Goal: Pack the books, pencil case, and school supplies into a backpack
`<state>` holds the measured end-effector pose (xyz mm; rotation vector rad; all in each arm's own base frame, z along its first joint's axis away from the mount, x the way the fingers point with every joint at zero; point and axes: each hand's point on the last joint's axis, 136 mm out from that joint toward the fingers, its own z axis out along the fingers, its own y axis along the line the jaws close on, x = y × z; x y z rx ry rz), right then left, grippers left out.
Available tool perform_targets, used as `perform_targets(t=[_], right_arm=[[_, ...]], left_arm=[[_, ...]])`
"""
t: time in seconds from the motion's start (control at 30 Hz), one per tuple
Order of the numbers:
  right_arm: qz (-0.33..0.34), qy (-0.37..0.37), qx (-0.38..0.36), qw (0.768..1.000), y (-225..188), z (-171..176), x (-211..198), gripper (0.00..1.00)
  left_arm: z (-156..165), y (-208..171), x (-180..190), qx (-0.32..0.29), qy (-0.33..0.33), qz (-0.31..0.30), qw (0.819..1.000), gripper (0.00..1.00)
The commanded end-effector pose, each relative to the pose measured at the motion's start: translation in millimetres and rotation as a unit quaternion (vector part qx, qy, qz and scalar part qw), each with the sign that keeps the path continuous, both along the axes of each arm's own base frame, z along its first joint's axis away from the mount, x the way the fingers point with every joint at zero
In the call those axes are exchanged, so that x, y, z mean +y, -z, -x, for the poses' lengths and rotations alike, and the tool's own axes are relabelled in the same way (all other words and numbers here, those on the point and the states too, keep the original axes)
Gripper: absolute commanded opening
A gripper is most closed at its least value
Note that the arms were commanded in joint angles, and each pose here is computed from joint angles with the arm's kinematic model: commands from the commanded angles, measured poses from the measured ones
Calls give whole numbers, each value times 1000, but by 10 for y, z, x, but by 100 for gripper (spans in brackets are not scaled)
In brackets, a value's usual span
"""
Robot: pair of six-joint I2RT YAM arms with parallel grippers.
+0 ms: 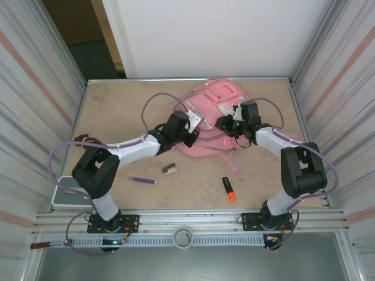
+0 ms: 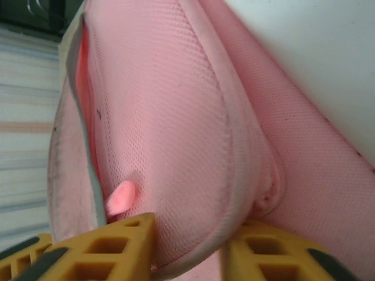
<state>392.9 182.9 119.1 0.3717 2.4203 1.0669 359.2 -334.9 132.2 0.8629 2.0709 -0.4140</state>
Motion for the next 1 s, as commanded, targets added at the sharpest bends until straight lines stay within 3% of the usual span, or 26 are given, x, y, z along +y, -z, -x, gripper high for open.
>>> perform_targets(t=[0.0,0.13,0.4,0.67,0.77,0.97], right_arm=[[21,11,-19,1000,5,-84,-128,16],[35,-16,-33,999,-62,-39,-213,6],[26,-70,-34,997,-190,-18,-284,0],[10,-158,-42,987,-299,-68,241,0],[19,-181,-36,983,-275,-48,295,0],[37,-142,-16,989,-209,-181,-101,1]], left_arm=[[-31,-27,74,-31,-9,-28,999,0],[-160,-8,330,-51,-42,-76,995,0],[-411,6,716,-43,-89,-94,991,0],[-354,81,842,-32,-106,-110,988,0],[-302,81,837,-26,-103,-102,989,0],[-77,1,464,-16,-56,-51,997,0]])
